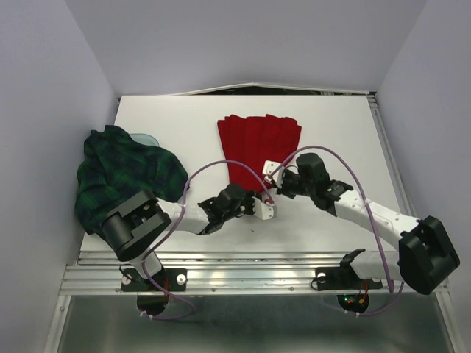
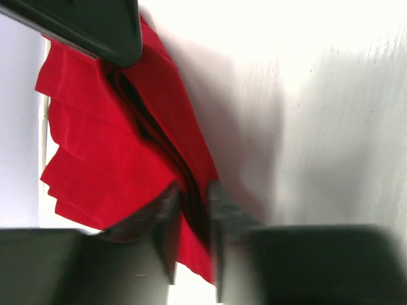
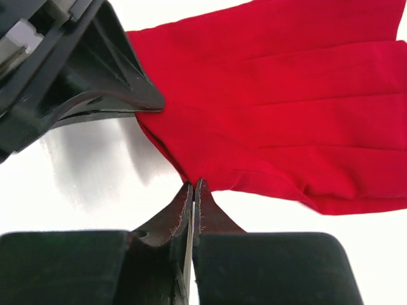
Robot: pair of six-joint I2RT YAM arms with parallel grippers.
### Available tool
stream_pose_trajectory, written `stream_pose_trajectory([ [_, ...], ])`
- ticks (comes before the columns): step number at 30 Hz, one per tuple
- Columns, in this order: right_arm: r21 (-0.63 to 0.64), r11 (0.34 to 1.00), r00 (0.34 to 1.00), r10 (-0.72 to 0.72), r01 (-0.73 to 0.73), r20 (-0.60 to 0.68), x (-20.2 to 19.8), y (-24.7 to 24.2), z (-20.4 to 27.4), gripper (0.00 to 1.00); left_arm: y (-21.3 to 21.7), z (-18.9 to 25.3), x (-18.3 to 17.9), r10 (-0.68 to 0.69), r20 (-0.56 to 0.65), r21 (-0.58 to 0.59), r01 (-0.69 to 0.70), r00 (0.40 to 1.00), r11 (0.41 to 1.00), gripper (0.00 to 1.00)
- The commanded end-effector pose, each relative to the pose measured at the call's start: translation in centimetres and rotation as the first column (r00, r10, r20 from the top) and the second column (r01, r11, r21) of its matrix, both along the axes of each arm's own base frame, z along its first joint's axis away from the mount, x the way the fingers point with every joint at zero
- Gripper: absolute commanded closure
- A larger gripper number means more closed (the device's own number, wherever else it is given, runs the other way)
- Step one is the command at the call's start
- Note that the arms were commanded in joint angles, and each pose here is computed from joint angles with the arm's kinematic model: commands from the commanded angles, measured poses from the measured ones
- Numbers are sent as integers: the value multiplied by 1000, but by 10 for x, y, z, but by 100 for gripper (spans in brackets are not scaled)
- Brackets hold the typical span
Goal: Fold and stack the skirts
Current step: Fold the skirt
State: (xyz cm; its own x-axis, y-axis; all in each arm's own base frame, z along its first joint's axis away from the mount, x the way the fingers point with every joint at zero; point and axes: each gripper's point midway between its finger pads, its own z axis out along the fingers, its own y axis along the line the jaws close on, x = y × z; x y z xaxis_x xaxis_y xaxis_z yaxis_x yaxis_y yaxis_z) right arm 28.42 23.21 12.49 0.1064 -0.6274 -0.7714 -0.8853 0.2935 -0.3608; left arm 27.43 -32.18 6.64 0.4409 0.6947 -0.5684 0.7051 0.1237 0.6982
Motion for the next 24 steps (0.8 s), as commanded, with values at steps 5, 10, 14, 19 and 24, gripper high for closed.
stream_pose_trajectory([
  [5,142,954,964,-265,265,-16,47,-14,60,54,0,21,-17,1,-90,41,3,996,999,100],
  [10,280,883,927,-361,376,-104,82,-29,123,16,-4,10,-56,-41,-274,148,84,961,985,100],
  [14,308,859,912,-389,410,-129,107,-31,137,6,-3,3,-77,0,-375,202,81,927,976,100],
  [19,223,841,860,-430,492,-274,161,-40,83,13,-4,6,-104,26,-482,225,95,876,970,100],
  [24,156,861,793,-355,484,-496,194,-21,40,21,-13,17,-135,35,-585,245,135,810,960,100],
])
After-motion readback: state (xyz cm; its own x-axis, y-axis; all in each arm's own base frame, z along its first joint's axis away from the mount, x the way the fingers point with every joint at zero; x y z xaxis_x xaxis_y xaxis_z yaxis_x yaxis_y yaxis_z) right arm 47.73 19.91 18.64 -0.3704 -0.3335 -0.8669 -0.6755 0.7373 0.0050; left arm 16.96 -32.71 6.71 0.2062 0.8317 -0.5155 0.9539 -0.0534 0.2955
